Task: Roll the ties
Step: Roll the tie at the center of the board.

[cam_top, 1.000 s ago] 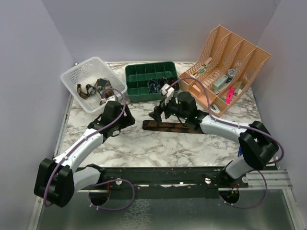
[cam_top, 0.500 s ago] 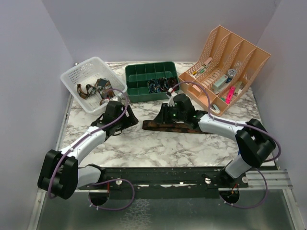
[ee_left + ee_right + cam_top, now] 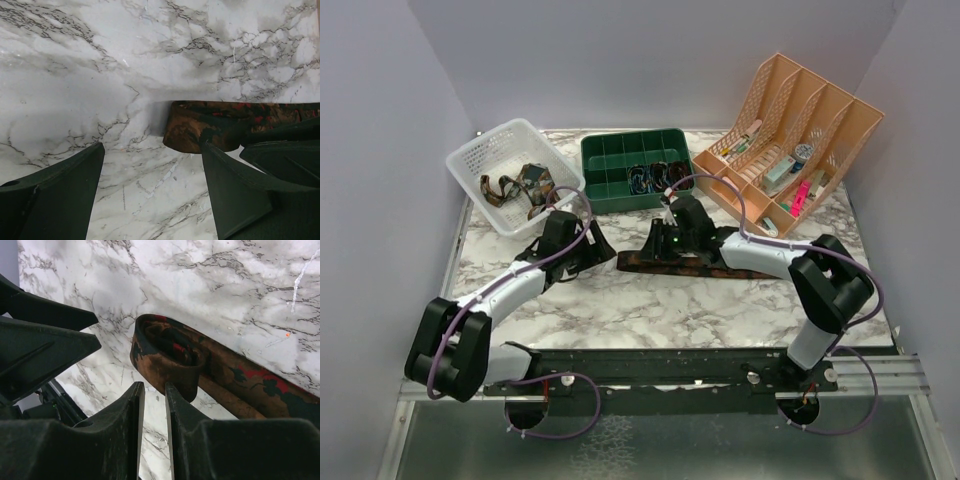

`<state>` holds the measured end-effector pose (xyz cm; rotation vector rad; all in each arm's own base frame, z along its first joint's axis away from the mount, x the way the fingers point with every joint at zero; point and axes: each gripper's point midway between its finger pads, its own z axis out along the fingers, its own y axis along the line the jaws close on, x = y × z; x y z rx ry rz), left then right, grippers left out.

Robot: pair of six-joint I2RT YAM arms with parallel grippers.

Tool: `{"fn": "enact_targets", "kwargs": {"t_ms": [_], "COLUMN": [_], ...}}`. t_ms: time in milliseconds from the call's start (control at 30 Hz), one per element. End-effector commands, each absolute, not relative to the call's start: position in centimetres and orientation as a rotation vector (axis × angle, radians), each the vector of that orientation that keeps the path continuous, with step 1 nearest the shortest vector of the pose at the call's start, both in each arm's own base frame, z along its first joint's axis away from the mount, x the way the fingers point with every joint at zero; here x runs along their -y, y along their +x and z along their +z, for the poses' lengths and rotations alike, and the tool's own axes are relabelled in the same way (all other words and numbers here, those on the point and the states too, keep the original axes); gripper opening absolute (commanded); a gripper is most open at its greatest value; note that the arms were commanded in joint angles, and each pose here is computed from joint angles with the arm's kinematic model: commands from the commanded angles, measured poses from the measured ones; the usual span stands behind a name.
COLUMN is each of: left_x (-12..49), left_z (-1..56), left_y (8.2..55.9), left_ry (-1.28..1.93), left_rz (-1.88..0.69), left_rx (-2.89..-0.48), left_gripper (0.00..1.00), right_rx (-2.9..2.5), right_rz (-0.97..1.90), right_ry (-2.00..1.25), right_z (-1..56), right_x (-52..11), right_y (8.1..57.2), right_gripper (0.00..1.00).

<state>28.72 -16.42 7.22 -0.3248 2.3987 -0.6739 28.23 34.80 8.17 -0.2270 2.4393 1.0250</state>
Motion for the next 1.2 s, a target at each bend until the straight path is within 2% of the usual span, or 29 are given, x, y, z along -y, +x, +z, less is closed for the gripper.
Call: {"fn": "enact_targets", "kwargs": {"t_ms": [0,467,1167], "left_x": [17.3,19.6,23.4], "left_z": [7.5,7.5,7.4], "left_y": [29.2,29.6,30.2], "left_ry": [-0.278,-0.090,0.183], "left_rz": [-0.745,-0.892,-1.130], "left_rx": [-2.369,-2.292,-2.152], "left_gripper": [0.80,0.80,0.77], "right_rx": [-2.487,-2.550,-2.558], "right_rz": [0.941,0.839,0.886], "right_ry": [-0.196,-0.150,-0.092], "right_z": [6.8,3.0,2.8], "right_x": [-34.0,-32.3,-31.6], "right_y": [28.5,28.5,28.9], "right_gripper": [0.28,0.28,0.28]}}
